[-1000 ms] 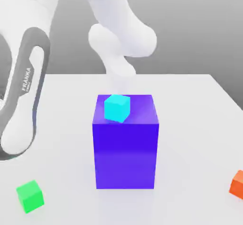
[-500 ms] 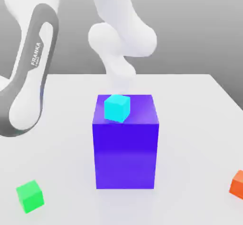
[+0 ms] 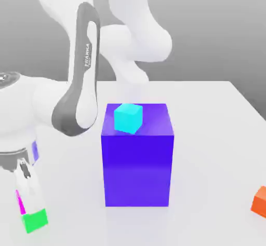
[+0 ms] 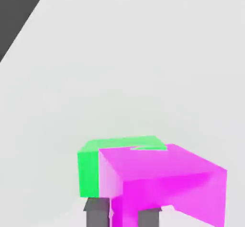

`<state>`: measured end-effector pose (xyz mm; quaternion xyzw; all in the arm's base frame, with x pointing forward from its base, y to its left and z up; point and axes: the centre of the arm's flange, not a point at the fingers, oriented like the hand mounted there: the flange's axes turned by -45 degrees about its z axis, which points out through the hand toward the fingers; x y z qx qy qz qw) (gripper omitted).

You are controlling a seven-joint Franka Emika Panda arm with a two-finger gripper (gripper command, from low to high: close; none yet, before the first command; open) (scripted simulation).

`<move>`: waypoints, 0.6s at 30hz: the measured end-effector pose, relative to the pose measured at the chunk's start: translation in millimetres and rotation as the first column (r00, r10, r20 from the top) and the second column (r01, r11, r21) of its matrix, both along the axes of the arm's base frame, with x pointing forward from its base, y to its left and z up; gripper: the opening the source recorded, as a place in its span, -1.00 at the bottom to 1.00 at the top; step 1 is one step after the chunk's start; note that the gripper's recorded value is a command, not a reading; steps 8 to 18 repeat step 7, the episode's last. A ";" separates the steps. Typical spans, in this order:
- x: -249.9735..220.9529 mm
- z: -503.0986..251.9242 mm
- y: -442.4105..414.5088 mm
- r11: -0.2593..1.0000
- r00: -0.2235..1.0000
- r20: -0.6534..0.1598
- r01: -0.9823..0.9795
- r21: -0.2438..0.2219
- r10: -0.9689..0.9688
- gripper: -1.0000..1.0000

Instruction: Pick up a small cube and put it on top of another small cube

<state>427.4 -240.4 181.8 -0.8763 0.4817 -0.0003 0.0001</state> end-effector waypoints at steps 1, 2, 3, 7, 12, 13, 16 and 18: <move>0.0 0.0 -0.1 1.000 1.000 0.000 0.000 0.000 0.000 1.00; -0.1 0.0 -0.1 1.000 1.000 0.000 0.000 0.000 0.000 1.00; -0.4 -3.7 0.1 1.000 1.000 0.000 0.000 0.000 0.000 1.00; 0.6 36.0 -0.1 1.000 1.000 0.000 -0.001 0.000 0.001 1.00; 0.6 36.0 -0.1 1.000 1.000 0.000 -0.001 0.000 0.001 1.00; 0.6 36.0 -0.1 1.000 1.000 0.000 -0.001 0.000 0.001 1.00; 0.6 36.0 -0.1 1.000 1.000 0.000 -0.001 0.000 0.001 1.00; 0.6 36.0 -0.1 1.000 1.000 0.000 -0.001 0.000 0.001 1.00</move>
